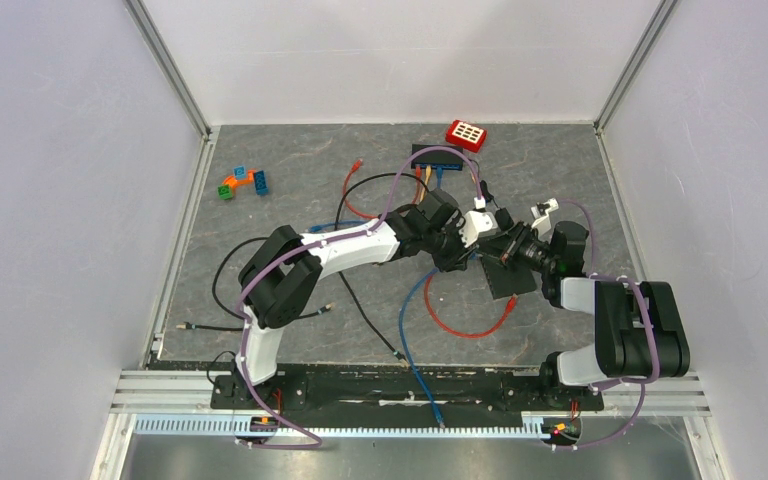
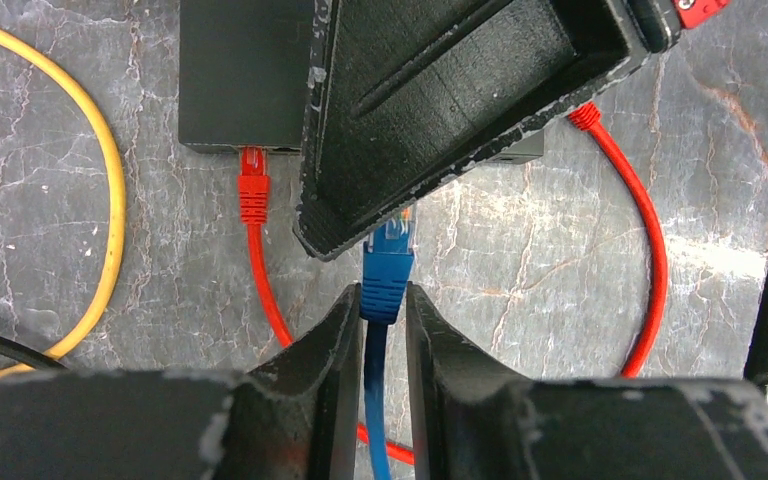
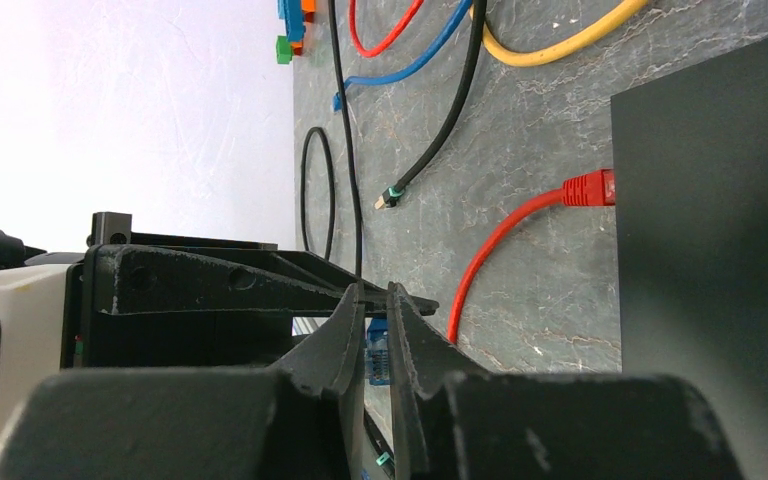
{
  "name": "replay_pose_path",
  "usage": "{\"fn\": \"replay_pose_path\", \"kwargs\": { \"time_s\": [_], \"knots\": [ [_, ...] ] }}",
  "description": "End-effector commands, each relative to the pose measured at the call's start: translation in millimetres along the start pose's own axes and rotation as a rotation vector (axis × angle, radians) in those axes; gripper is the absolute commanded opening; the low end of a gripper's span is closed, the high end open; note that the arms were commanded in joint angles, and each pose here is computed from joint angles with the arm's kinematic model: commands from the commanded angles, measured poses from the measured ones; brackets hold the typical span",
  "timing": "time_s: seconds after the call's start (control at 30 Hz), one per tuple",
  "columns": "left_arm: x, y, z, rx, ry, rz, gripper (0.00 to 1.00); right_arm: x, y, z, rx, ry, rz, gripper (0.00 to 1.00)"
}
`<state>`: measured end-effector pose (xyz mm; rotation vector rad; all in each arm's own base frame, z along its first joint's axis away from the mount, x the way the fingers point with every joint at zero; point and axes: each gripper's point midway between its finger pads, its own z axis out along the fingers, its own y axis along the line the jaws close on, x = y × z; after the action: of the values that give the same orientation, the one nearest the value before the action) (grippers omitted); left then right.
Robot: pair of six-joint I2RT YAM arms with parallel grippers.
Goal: Insert the plug into the switch port
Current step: Adjust the connector.
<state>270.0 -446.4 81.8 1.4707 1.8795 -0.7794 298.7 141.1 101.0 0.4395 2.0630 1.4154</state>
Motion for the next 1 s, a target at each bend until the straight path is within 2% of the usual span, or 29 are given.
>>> {"fn": "replay_pose_path", "kwargs": {
  "time_s": [0.0,0.07,0.2,0.33,0.47,0.57,0.7,0.77,0.83,0.9,0.97],
  "knots": [
    [-26,4,-3,-0.028,-0.073,0.055,0.28,-5,9,-1,-0.025,-0.019,-0.043,0.03],
    [-27,5,-5,-0.035,-0.077,0.055,0.33,-5,7,0,-0.017,-0.019,-0.045,0.03],
    [-31,5,-8,-0.037,-0.087,0.059,0.33,-5,7,0,-0.015,-0.018,-0.047,0.03],
    [-31,1,-9,-0.025,-0.089,0.061,0.25,-5,6,-1,-0.009,-0.02,-0.049,0.03],
    [-32,-1,-10,-0.016,-0.09,0.056,0.21,-5,1,0,0.015,-0.013,-0.056,0.03],
    [-35,-2,-13,-0.011,-0.095,0.051,0.21,-6,-1,0,0.025,-0.016,-0.06,0.03],
    [-37,-3,-16,-0.018,-0.1,0.053,0.27,-7,-2,0,0.034,-0.018,-0.063,0.03],
    [-36,-3,-17,-0.018,-0.099,0.056,0.2,-7,-2,0,0.036,-0.019,-0.063,0.03],
    [-37,-3,-17,-0.02,-0.103,0.055,0.04,-7,-3,0,0.04,-0.019,-0.065,0.03],
    [-37,-3,-16,-0.02,-0.105,0.047,0.02,-6,-4,0,0.044,-0.016,-0.064,0.05],
    [-37,-2,-16,-0.027,-0.105,0.031,0.02,-8,-3,0,0.041,-0.019,-0.074,0.14]
  ]
}}
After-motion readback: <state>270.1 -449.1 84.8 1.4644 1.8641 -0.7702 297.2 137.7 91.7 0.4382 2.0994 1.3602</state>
